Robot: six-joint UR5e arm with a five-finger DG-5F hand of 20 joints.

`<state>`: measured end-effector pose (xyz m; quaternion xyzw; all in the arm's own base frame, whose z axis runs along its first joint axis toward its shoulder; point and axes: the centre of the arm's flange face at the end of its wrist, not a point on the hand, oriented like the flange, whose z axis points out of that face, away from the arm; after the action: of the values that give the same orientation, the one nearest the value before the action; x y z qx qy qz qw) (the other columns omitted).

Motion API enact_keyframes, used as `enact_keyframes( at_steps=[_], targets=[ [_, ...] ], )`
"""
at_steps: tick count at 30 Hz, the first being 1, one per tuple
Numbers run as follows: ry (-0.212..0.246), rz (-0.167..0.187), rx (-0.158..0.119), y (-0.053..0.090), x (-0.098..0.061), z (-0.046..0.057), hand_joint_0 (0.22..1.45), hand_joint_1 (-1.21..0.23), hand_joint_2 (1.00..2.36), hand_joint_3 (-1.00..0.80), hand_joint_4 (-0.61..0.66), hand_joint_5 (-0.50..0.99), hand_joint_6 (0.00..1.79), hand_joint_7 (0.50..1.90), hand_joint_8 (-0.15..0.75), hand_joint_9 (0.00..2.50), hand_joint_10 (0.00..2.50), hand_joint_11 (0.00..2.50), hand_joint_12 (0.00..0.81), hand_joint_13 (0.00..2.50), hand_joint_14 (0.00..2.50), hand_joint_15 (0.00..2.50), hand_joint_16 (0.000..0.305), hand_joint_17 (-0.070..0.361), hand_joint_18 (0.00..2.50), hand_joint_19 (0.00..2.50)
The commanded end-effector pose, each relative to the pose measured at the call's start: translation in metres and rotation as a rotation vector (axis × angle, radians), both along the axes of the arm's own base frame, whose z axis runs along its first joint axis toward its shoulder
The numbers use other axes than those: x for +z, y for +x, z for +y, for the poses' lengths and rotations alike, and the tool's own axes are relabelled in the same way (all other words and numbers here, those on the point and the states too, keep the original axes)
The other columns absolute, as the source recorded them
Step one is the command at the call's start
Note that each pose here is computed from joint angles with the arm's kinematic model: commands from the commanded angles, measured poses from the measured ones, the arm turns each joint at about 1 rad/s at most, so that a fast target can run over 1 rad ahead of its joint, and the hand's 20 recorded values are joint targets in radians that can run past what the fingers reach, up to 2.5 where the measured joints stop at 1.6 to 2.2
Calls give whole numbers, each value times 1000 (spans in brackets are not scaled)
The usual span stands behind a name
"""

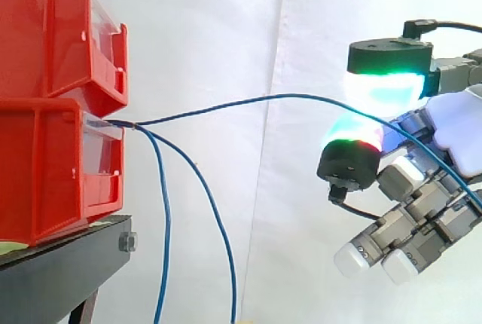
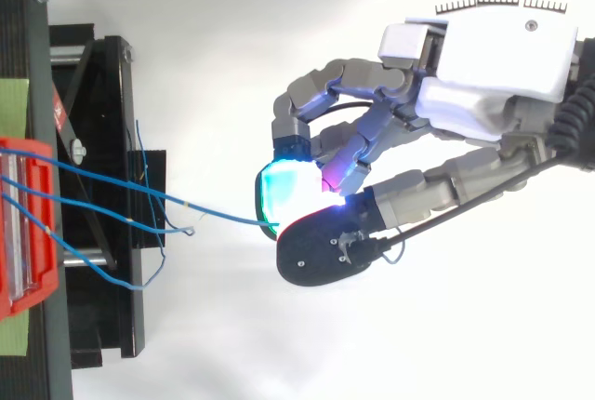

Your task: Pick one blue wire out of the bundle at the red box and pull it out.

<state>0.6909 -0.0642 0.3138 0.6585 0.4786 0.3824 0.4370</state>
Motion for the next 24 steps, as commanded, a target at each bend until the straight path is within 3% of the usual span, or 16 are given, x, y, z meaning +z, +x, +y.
enact_keyframes(
  at_steps=[1, 20, 24],
  targets=[
    [0, 0, -2, 0, 0, -2, 556, -733, 1099, 86, 101, -118, 810, 1141, 299, 1038, 20, 689, 449, 447, 7, 179, 77, 173, 426, 294],
    [0, 0, 0, 0, 0, 0, 546, -724, 1141, 78, 103, -120, 819, 1122, 298, 1087, 23, 714, 438, 503, 8, 221, 75, 169, 451, 311],
    [0, 0, 0, 0, 0, 0, 542, -719, 1161, 67, 106, -122, 824, 1105, 299, 1086, 21, 710, 384, 481, 8, 228, 74, 167, 442, 308]
  ],
)
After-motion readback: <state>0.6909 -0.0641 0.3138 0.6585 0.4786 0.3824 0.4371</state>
